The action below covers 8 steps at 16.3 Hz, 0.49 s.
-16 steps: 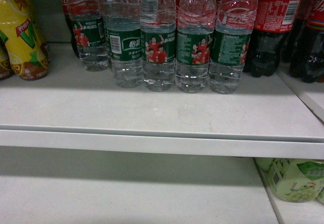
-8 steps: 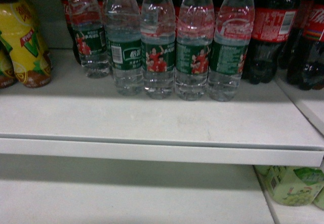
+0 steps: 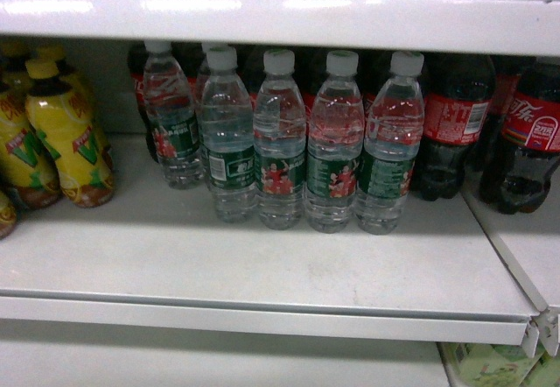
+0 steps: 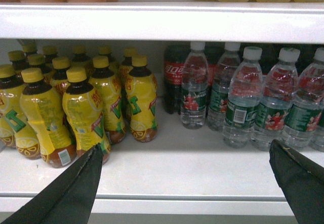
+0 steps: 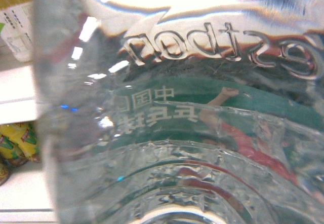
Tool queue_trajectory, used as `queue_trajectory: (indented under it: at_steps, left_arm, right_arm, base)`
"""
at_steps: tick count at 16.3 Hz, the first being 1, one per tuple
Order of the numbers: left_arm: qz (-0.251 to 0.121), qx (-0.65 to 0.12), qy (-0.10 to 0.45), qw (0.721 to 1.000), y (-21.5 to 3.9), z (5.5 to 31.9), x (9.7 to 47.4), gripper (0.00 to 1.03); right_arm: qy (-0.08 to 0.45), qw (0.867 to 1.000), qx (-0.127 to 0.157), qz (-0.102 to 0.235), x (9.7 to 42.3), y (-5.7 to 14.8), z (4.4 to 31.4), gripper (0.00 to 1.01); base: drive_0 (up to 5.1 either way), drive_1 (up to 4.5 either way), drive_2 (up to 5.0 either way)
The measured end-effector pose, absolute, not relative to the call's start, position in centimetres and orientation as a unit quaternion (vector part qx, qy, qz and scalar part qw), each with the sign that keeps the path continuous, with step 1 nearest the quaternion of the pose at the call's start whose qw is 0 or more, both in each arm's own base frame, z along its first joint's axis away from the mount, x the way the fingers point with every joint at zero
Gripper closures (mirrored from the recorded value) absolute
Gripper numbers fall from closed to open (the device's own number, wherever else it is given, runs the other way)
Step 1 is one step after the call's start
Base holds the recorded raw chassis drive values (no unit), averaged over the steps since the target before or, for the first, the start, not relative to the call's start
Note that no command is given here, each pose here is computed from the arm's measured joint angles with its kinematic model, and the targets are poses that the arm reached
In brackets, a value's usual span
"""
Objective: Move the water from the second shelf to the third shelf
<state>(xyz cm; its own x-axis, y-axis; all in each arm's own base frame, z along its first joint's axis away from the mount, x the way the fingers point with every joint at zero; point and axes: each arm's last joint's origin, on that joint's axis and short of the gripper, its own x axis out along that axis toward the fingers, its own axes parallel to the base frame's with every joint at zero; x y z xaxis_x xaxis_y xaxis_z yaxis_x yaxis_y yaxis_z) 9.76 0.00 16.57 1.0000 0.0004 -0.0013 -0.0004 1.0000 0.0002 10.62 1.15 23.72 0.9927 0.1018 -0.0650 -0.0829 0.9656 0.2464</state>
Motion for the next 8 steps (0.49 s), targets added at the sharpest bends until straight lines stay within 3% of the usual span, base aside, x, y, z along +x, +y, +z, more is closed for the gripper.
queue_trajectory:
  at_steps: [8]
  left_arm:
    - [0.000,0.000,0.000,1.000,0.00,16.58,9.76,0.05]
  right_arm:
    - [0.036,0.990,0.125,0.047,10.59,1.15,23.91,0.57]
  base:
    - [0.0,0.00,0.0]
